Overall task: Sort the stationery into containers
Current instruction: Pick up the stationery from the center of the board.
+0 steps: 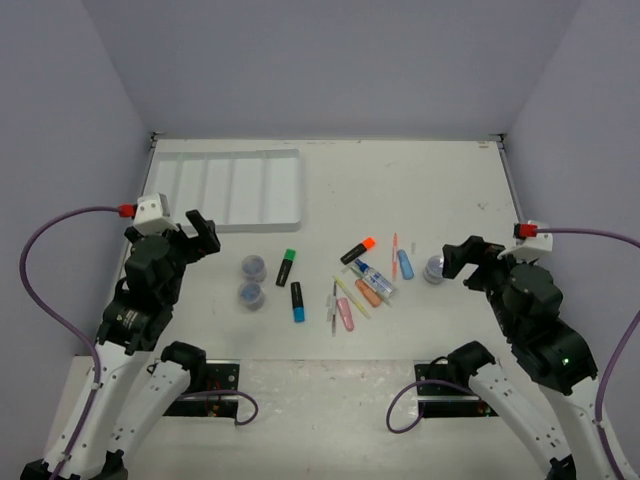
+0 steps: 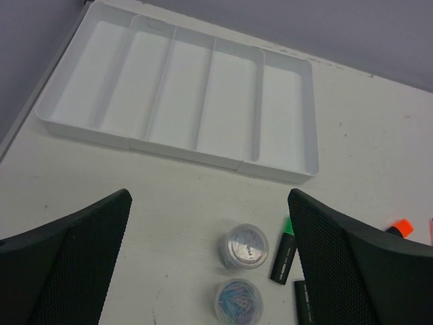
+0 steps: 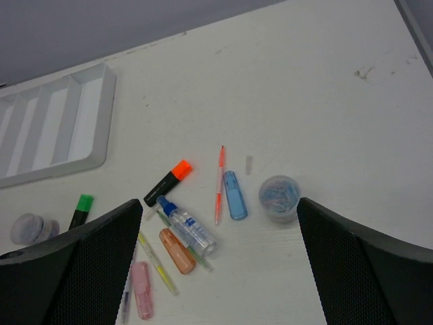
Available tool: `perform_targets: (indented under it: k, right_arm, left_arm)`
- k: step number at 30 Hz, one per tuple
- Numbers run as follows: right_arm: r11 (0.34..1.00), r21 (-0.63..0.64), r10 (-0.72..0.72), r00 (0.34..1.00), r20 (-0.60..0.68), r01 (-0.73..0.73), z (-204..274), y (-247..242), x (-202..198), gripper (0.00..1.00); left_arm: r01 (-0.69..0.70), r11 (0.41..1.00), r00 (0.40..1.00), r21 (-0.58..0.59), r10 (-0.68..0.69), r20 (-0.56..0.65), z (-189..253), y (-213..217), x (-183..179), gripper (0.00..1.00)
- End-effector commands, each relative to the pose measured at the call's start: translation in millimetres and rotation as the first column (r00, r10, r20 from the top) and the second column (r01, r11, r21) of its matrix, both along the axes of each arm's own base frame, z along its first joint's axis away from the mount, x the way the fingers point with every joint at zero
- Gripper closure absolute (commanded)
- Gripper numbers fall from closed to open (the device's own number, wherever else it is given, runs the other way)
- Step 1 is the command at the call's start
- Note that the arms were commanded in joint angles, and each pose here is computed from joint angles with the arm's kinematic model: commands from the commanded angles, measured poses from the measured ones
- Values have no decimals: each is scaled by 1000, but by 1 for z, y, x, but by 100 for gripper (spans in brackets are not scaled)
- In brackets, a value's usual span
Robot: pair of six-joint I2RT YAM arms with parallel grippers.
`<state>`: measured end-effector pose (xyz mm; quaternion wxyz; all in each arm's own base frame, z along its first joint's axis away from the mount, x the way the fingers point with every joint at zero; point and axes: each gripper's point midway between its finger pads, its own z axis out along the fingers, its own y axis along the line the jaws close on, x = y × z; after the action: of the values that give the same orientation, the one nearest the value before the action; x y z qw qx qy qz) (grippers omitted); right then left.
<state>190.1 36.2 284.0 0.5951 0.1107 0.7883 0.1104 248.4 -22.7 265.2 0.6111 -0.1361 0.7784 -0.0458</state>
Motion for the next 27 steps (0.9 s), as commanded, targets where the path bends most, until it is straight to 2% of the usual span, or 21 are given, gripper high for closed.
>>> perform_targets:
  k: [1,10,13,18,19,22,27]
  right_arm:
    - [998,41,-46,998,35,45,3,-3,5,1]
    - [995,95,9,998,62,-15,3,9,4,1]
    - [995,91,39,999,36,-43,-2,17,7,1]
    - [994,75,75,997,6,-75,-12,25,12,1]
    - [994,69,81,997,-2,-81,-14,26,12,1]
    - [993,58,105,994,-24,-104,-18,30,13,1]
    - [995,35,100,994,-42,-98,-26,27,11,1]
  left_arm:
    - [-39,999,999,-33,40,9,4,2,6,0]
    - [-4,995,999,-98,0,-42,10,-14,13,0]
    - [88,988,983,-124,-106,-148,-17,-44,38,0]
    - [220,956,886,-192,-278,-371,-73,-97,64,0]
    - [215,959,866,-185,-275,-417,-87,-102,67,0]
    - [171,979,861,-114,-205,-466,-109,-104,71,0]
    - [119,993,822,-23,-112,-558,-146,-90,67,0]
